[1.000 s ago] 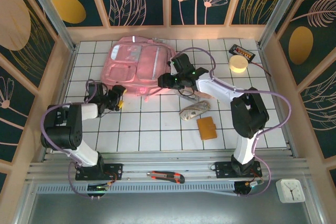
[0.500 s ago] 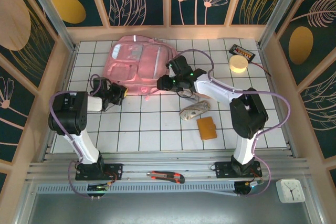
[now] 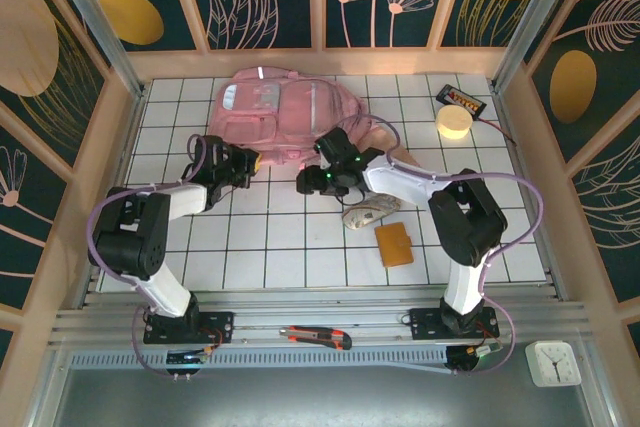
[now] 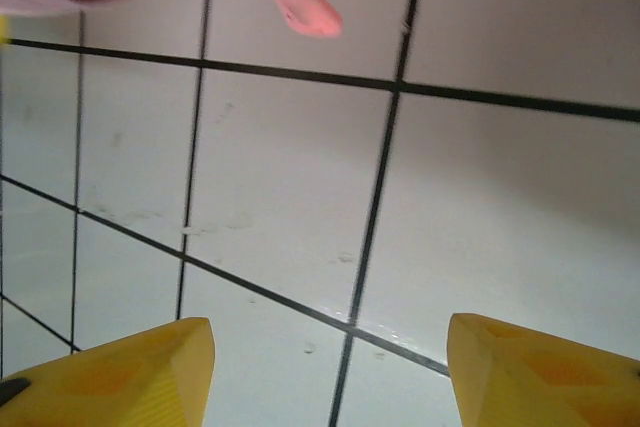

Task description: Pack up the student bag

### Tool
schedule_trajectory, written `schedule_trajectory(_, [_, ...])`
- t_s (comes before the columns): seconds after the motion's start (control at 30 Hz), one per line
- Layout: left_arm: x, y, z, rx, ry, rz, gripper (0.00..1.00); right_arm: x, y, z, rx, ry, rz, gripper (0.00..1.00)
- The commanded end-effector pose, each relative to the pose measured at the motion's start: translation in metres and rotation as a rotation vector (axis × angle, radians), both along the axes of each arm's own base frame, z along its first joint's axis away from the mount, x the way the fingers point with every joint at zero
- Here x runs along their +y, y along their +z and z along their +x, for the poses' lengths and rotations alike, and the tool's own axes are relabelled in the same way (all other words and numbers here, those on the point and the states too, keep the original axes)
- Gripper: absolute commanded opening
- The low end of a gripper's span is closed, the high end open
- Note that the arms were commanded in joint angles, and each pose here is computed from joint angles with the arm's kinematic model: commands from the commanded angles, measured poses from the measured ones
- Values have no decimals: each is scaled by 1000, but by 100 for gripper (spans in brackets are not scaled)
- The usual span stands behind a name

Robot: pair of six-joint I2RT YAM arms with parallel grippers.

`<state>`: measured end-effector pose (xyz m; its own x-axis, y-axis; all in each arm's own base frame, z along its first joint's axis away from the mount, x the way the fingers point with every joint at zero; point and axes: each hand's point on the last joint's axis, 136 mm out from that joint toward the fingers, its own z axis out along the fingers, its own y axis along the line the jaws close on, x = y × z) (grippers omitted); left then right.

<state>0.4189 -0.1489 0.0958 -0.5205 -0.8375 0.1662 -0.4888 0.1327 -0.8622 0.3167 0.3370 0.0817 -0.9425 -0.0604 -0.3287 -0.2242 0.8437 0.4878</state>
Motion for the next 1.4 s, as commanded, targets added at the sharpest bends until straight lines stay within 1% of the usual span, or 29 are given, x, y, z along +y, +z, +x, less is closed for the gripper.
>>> schedule_trajectory(0.0, [-21, 55, 7, -101, -45, -112, 0, -4, 32, 18, -62, -49, 122, 65])
schedule_trajectory(0.07, [-23, 61, 5, -100, -49, -120, 0, -7, 43, 22, -64, -41, 240, 66])
schedule_trajectory(0.13, [-25, 68, 5, -105, -55, -125, 0, -7, 66, 24, -86, -2, 426, 67])
schedule_trajectory(0.2, [-26, 75, 4, -106, -60, -133, 0, -7, 77, 24, -94, 21, 541, 67])
schedule_trajectory(0.23, [-26, 77, 3, -107, -59, -138, 0, -4, 80, 24, -93, 33, 561, 67])
schedule_trajectory(0.27, [-26, 80, 3, -110, -59, -144, 0, -11, 82, 36, -106, 16, 572, 67])
schedule_trajectory(0.4, [-30, 91, 1, -119, -58, -169, 0, 0, 92, 47, -123, 36, 641, 67])
schedule_trajectory(0.53, [-33, 96, 1, -119, -55, -191, 0, 9, 91, 55, -117, 36, 685, 68])
schedule_trajectory(0.7, [-36, 108, 4, -126, -43, -212, 0, 15, 87, 57, -120, 27, 674, 69])
schedule_trajectory(0.87, [-38, 123, 13, -145, -40, -211, 0, 18, 77, 37, -114, -3, 626, 69])
schedule_trajectory(0.97, [-41, 126, 15, -146, -46, -213, 0, 16, 69, 34, -112, -12, 607, 69])
schedule_trajectory(1.17, [-43, 125, 10, -133, -53, -223, 0, 16, 72, 51, -157, -11, 618, 69])
schedule_trajectory(1.27, [-44, 126, 9, -132, -55, -231, 0, 15, 80, 64, -187, -10, 644, 69])
schedule_trajectory(1.37, [-45, 128, 10, -135, -57, -234, 0, 21, 87, 70, -200, 10, 680, 69])
